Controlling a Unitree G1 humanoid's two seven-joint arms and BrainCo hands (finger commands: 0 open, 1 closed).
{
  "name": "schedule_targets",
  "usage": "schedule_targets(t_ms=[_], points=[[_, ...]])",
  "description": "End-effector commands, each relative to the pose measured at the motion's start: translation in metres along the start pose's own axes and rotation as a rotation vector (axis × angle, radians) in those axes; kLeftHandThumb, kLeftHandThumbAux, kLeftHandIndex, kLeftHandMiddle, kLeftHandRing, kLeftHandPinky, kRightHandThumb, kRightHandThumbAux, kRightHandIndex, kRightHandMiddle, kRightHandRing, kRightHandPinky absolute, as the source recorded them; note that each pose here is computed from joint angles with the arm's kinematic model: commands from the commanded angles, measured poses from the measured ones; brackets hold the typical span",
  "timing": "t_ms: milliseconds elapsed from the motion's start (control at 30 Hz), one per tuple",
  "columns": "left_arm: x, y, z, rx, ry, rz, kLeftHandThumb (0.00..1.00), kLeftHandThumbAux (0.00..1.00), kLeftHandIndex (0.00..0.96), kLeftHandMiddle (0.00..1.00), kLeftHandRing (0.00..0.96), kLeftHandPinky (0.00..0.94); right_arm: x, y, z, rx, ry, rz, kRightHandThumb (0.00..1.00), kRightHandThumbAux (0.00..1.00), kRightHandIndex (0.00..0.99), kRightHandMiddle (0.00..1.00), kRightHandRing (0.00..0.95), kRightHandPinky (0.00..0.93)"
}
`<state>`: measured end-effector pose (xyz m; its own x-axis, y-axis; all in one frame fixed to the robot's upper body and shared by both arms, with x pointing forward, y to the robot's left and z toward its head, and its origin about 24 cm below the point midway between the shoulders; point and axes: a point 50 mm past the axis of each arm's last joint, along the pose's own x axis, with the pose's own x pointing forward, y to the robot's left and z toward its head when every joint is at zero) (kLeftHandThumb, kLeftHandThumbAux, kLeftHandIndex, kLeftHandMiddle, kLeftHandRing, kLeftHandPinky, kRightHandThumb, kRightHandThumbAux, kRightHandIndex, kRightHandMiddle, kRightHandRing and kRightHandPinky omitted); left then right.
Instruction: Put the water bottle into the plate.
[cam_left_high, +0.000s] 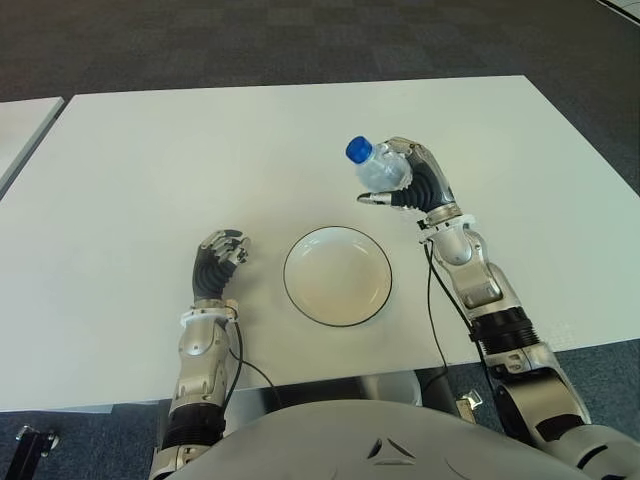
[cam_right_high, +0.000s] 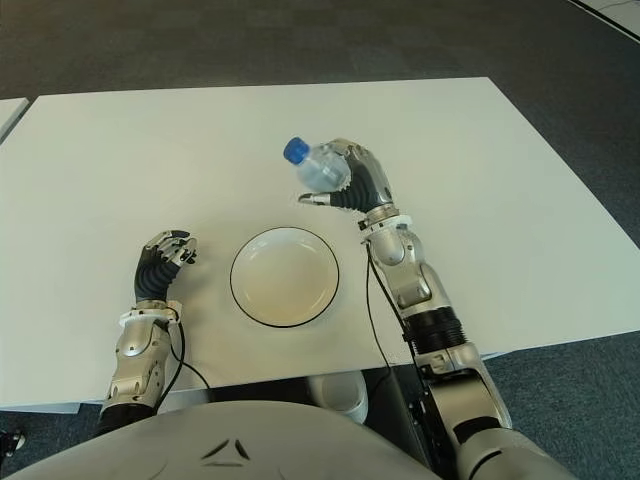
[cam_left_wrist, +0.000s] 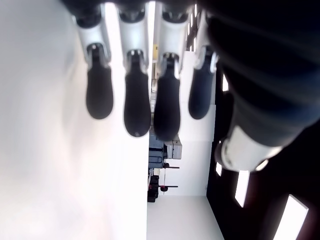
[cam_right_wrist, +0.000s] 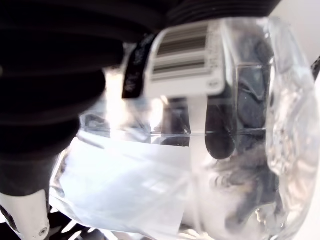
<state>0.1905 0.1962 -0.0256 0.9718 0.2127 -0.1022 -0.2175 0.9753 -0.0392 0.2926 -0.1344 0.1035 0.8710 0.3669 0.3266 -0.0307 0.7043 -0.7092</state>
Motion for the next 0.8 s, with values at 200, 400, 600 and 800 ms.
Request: schedule_targets(t_ms=[200,400,600,800], points=[[-0.005,-0.002,-0.011,-0.005,0.066,-0.001,0.705,0.711,0.434,0.604,0.589,0.579,-0.006,0.019,0.016,-0.003,-0.170,0.200,0.711,0.719,0.439,0.922,0.899,0.893],[-0.005,-0.001,-0.011,-0.007,0.067,-0.001,0.705,0.711,0.433,0.602,0.587,0.573,-0.012,0.034,0.017,0.004,-0.159,0.324,0.713,0.718,0.439,0.915,0.893,0.880],[-0.005,-0.002,-0.011,-0.008,0.069,-0.001,0.705,0.711,0.433,0.598,0.584,0.571,-0.017,0.047,0.016,-0.032,-0.172,0.439,0.714,0.718,0.440,0.902,0.884,0.874],[-0.005,-0.002,-0.011,-0.008,0.068,-0.001,0.705,0.711,0.434,0.603,0.589,0.581,-0.020,0.058,0.014,-0.062,-0.172,0.553,0.713,0.718,0.439,0.915,0.895,0.896]])
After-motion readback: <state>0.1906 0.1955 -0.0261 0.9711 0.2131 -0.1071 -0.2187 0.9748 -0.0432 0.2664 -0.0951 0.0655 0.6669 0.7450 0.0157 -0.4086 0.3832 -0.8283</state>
